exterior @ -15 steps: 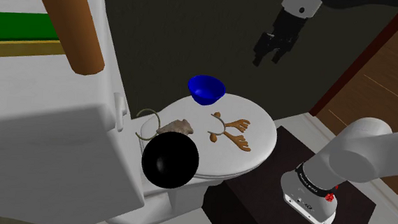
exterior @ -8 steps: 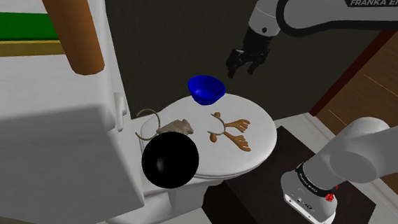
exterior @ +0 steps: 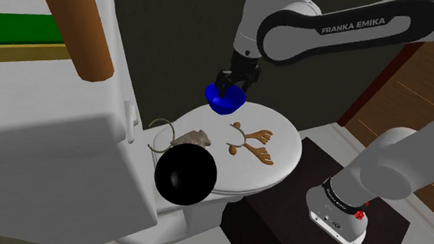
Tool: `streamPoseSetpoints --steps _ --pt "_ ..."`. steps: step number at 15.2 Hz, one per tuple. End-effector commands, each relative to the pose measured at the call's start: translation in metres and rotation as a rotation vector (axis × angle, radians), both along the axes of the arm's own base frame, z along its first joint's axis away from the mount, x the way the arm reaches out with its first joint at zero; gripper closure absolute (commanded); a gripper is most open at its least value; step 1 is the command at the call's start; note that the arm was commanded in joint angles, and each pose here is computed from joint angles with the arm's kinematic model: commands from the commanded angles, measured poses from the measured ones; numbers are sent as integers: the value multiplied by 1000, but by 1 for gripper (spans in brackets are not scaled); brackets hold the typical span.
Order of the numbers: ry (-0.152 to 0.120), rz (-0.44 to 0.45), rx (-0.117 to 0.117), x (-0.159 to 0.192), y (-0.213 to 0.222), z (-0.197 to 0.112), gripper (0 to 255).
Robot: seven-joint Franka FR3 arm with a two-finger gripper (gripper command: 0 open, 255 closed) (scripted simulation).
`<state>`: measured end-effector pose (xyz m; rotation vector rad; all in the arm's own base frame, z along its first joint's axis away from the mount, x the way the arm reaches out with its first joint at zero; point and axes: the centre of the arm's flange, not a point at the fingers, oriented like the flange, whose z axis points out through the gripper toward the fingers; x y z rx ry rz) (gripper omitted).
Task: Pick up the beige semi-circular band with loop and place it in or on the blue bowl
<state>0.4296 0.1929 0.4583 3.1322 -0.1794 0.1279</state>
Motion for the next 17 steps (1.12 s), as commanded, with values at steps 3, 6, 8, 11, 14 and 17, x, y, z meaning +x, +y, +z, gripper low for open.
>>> streamPoseSetpoints --steps 3,6,8,11,14,17 --pt "-1 5 -10 23 39 -36 0" --pt "-2 8 -18 39 66 -60 0" --pt "-2 11 -23 51 85 -77 0" --pt "-3 15 -32 67 112 -102 0" --pt "-3 18 -40 83 139 -127 0" --pt "-4 22 -48 100 166 -152 0"
